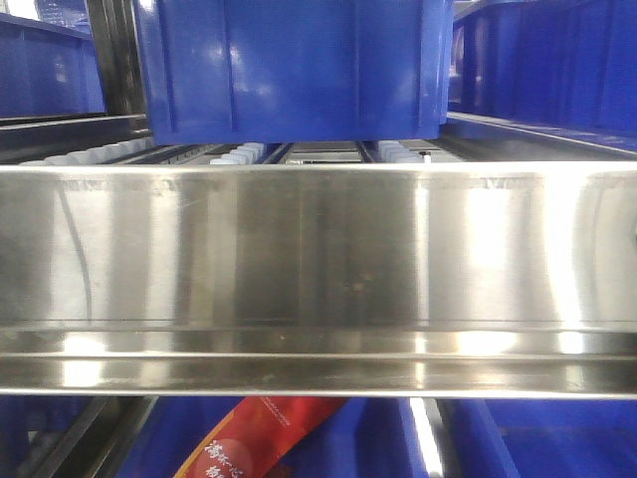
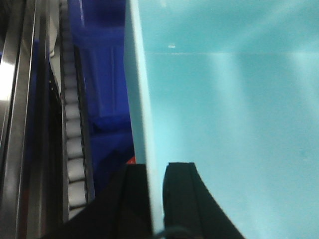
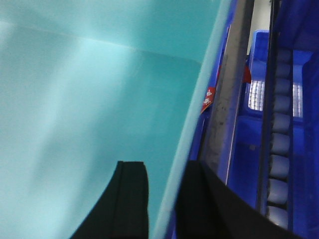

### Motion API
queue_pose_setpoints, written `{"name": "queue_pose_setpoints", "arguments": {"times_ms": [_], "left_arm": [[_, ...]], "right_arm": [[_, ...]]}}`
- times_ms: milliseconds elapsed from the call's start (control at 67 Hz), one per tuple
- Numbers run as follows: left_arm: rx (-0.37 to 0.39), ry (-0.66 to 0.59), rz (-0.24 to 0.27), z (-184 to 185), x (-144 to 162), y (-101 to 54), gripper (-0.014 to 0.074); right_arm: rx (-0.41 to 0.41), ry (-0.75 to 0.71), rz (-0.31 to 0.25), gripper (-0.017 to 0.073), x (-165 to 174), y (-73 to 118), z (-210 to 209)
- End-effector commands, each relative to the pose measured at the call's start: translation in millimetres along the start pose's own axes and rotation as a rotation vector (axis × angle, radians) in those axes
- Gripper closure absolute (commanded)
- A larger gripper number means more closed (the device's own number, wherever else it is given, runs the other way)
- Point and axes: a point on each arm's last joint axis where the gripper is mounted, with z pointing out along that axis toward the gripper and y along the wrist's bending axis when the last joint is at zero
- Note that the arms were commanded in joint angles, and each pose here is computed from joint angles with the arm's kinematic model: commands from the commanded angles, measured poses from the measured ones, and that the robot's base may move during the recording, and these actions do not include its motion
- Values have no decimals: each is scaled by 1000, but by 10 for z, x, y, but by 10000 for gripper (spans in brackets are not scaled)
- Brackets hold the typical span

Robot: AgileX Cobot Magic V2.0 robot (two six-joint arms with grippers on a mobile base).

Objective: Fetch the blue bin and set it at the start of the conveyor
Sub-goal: 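Lift the light-blue bin with both grippers and pull it off the shelf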

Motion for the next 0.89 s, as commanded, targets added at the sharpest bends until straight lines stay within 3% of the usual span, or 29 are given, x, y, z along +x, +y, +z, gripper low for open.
{"name": "queue_pose_setpoints", "arguments": {"times_ms": [0, 567, 880], "left_arm": [[42, -113, -5, -103, -110, -58, 705], [65, -373, -9, -161, -339, -76, 705], [66, -379, -9, -163, -345, -77, 705]], "right_arm": [[21, -55, -15, 711, -52, -29, -62], [20, -58, -16, 711, -55, -29, -62], [18, -68, -16, 711, -64, -27, -62]]}}
